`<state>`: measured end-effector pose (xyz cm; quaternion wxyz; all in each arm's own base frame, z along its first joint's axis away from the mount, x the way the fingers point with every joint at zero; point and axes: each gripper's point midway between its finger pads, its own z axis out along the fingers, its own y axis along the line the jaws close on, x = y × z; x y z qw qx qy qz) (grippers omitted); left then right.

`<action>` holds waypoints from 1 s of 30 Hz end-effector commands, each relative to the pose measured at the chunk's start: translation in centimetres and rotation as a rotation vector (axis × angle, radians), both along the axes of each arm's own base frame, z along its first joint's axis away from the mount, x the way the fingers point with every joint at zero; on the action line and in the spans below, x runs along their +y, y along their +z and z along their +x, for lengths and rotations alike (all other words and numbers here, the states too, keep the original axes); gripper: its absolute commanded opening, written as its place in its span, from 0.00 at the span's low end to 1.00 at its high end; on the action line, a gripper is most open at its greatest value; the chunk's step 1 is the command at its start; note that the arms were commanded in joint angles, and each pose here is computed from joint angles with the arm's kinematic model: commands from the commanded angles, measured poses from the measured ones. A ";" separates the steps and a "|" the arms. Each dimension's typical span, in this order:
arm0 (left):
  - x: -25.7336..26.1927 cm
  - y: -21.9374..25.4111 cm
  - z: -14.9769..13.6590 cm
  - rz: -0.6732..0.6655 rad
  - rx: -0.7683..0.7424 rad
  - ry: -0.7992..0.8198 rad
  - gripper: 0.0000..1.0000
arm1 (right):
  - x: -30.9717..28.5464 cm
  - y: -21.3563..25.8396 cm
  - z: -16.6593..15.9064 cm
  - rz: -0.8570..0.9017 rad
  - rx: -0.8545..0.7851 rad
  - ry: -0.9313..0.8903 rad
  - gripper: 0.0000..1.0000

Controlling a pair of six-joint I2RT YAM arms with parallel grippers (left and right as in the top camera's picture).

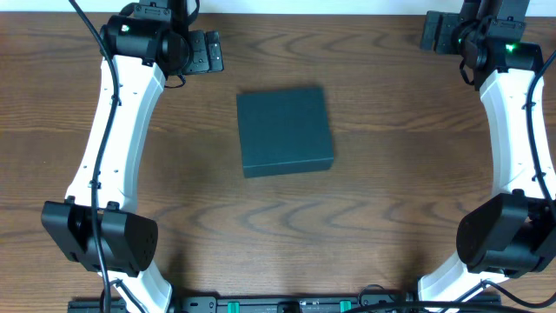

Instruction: Pack container

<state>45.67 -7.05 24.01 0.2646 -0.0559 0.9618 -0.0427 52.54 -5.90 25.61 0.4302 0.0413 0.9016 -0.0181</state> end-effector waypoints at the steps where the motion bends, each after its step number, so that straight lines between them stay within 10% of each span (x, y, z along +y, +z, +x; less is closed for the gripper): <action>1: 0.3 0.1 0.1 0.012 -0.003 0.000 0.99 | 0.2 -0.2 0.0 -0.022 0.007 0.009 0.99; 9: 0.3 0.1 0.1 0.012 -0.003 0.000 0.99 | 2.5 4.9 -4.7 -0.056 -0.008 0.047 0.99; 19: 0.3 0.1 0.1 0.012 -0.003 0.000 0.98 | 5.2 18.5 -17.2 -0.091 -0.493 0.079 0.99; 30: 0.3 0.1 0.1 0.012 -0.002 0.000 0.99 | 5.3 10.7 -26.5 -0.036 -0.774 0.050 0.99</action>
